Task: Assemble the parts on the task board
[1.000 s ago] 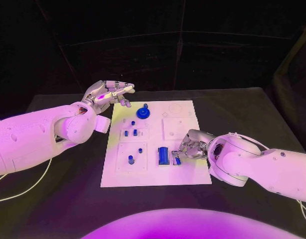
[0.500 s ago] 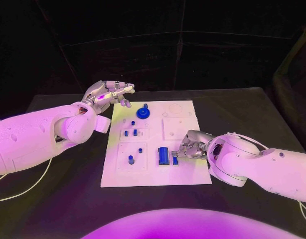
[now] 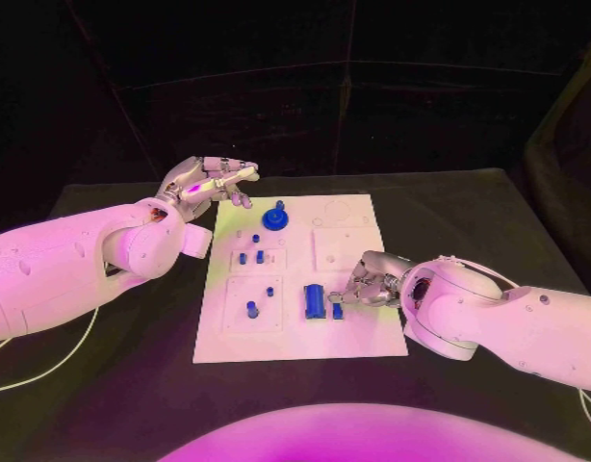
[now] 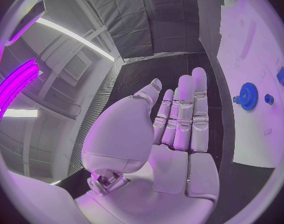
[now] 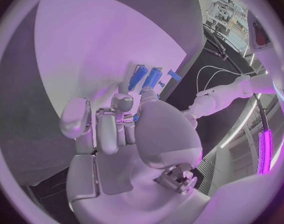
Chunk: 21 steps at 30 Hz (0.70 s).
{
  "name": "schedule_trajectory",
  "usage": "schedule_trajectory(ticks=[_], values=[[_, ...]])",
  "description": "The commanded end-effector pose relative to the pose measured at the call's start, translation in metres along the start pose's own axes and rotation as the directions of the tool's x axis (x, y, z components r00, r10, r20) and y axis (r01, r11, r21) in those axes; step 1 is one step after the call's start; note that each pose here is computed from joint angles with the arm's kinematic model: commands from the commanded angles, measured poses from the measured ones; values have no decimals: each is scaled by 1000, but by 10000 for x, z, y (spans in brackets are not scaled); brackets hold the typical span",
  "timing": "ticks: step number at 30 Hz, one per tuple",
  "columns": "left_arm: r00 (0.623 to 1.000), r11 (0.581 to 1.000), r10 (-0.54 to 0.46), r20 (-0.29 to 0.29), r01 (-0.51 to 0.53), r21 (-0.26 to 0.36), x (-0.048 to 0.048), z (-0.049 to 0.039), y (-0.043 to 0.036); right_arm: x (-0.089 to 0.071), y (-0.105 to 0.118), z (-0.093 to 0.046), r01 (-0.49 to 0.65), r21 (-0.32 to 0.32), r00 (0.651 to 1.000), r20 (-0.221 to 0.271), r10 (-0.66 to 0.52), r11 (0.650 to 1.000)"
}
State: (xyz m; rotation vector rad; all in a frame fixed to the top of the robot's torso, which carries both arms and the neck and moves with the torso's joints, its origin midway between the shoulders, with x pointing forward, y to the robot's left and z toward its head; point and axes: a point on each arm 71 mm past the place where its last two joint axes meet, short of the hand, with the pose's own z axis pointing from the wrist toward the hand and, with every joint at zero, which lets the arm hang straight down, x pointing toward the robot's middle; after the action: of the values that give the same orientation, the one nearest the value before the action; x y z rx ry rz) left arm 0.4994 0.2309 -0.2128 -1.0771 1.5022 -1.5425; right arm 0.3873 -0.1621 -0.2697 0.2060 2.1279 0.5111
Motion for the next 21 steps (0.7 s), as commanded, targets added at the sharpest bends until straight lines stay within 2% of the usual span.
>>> schedule_trajectory(ticks=[1, 6, 12, 21], values=[[1000, 1000, -8, -12, 8, 3, 15, 3, -11, -1, 23, -29, 14, -40, 1000, -12, -14, 999], [1000, 1000, -7, -11, 7, 2, 9, 1, -11, 17, -7, -75, 26, -61, 998, -60, -30, 998], [1000, 1000, -8, -13, 8, 2, 17, 7, -10, 12, -57, -90, 39, -54, 996, -75, -43, 998], [1000, 1000, -7, -11, 7, 6, 24, 14, -10, 37, -16, -52, 51, -57, 995, -87, -56, 997]])
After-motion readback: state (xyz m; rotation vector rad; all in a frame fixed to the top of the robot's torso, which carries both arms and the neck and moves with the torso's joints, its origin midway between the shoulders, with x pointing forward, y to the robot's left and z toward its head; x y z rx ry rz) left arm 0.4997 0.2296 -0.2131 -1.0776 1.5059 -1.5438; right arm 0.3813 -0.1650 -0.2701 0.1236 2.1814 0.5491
